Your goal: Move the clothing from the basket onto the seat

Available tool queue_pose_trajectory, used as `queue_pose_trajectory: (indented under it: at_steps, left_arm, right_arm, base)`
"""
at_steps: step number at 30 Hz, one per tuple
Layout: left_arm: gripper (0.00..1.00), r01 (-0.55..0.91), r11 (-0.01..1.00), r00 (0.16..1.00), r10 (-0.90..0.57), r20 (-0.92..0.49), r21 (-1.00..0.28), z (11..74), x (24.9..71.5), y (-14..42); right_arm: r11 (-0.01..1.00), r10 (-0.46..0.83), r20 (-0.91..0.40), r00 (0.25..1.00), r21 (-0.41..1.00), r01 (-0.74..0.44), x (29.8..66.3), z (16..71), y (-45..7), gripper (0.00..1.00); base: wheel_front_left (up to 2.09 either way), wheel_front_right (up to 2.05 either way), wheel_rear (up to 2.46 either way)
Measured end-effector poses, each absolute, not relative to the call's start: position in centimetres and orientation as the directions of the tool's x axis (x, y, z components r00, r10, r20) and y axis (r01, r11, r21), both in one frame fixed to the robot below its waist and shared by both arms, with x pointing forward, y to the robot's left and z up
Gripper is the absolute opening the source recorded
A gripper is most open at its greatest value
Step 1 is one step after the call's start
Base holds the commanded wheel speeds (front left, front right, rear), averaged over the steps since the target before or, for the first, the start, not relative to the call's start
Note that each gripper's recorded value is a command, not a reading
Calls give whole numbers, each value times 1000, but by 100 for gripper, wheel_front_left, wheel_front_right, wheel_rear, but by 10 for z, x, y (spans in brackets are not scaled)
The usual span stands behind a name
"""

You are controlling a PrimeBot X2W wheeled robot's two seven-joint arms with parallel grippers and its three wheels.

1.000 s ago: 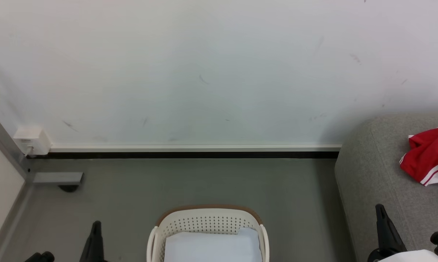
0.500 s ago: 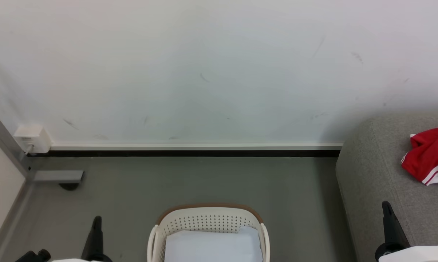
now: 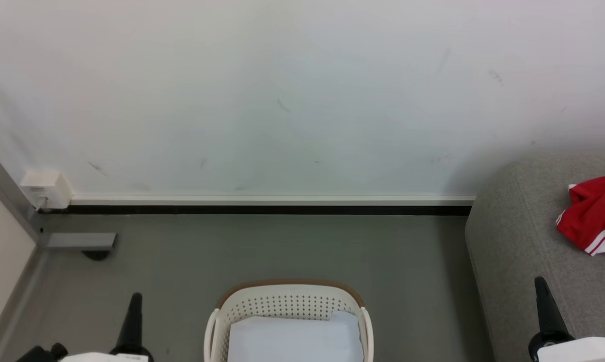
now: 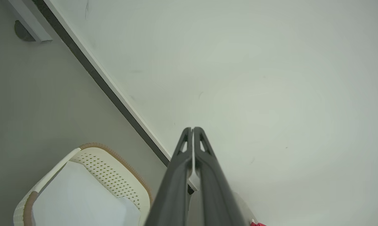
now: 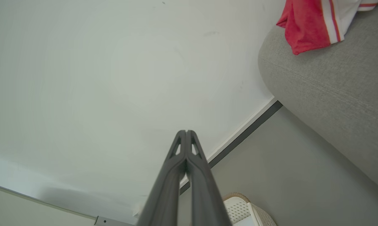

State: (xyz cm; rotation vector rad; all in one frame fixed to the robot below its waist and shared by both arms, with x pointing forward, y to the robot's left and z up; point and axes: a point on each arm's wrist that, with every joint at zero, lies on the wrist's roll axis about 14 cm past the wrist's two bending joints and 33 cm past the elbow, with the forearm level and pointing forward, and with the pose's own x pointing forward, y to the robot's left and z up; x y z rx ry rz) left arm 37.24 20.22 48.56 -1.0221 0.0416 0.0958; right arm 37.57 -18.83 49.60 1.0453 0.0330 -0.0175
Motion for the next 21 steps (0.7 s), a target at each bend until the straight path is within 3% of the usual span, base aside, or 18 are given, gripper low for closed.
queue_pose_trajectory:
  at_steps: [21]
  left_arm:
    - [0,-78,328,997,36,-70,-942,490,378,201]
  right_arm:
    - [324,-1,-38,999,945,36,380,498,-194,0]
  base:
    - [0,0,0]
